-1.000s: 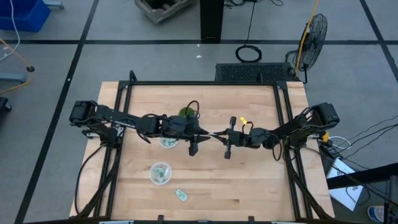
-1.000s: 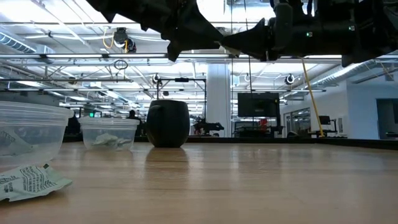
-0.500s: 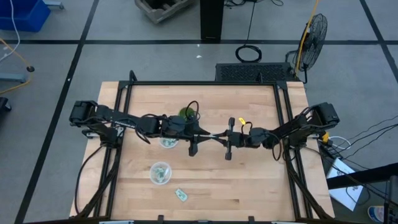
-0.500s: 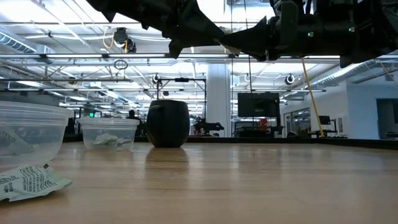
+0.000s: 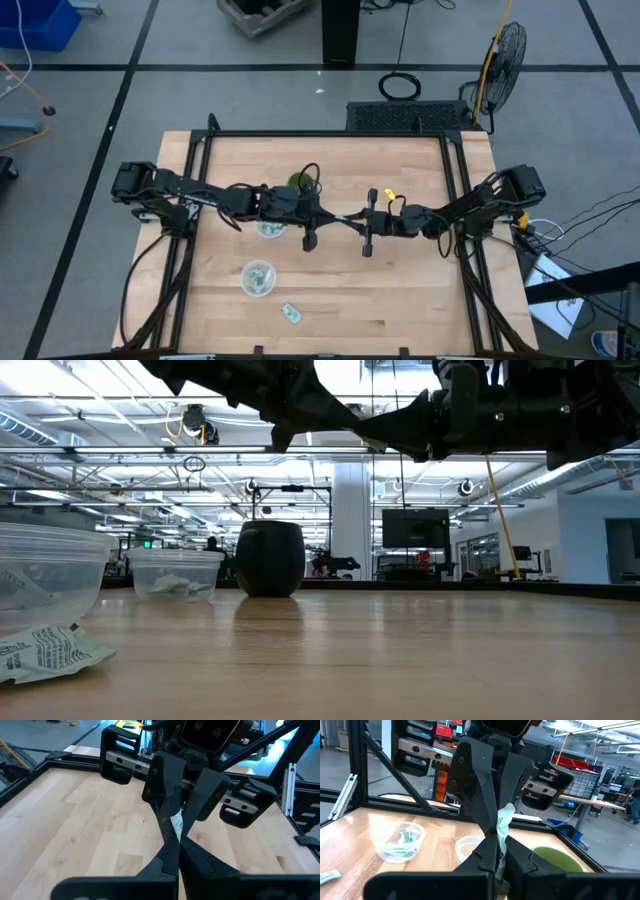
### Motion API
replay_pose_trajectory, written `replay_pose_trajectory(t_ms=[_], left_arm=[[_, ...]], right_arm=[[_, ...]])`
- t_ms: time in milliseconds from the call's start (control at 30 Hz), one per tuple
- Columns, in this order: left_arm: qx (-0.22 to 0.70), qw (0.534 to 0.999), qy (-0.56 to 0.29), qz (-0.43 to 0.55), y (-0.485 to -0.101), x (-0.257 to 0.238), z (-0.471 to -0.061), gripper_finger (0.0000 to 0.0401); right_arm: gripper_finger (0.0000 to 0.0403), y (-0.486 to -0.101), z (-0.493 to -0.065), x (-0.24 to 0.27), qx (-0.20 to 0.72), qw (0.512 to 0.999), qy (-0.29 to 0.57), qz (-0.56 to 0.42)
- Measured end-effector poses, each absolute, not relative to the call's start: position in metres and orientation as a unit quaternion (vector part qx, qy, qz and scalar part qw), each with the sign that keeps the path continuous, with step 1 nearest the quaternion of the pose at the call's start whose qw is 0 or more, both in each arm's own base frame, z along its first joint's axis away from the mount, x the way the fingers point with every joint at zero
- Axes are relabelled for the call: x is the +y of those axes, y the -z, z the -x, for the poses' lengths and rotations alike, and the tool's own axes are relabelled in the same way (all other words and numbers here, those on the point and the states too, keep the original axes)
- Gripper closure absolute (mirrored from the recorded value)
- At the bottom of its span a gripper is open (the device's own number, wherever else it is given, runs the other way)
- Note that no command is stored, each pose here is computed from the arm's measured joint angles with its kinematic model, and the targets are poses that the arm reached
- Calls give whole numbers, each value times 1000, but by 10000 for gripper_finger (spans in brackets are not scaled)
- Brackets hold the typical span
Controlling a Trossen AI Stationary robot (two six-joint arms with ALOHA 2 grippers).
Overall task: Pick and place Stevia / Truvia into bins
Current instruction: Put the green stevia packet into the bottom transparent container
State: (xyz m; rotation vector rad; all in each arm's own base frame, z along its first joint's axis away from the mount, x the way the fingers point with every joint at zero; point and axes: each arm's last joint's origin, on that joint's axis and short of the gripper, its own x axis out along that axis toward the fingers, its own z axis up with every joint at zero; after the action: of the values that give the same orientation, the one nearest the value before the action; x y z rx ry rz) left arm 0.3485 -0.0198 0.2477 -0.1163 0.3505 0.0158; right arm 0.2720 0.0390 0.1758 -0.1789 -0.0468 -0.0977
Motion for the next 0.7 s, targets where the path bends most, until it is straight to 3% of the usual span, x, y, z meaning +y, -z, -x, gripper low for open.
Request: replay_pose_trajectory(t_ms=[400,567,700], left_arm=[[180,982,-13,56,-247,-19,-348,396],[234,971,-12,55,-237,-20,-344,396],[339,939,13,57,-220,-20,-333,398]], right_arm=[[300,-159,-272,39,59,997,56,13],[262,-145,-269,38,127,990,63,-21],[249,-136,-266,38,173,982,69,-37]])
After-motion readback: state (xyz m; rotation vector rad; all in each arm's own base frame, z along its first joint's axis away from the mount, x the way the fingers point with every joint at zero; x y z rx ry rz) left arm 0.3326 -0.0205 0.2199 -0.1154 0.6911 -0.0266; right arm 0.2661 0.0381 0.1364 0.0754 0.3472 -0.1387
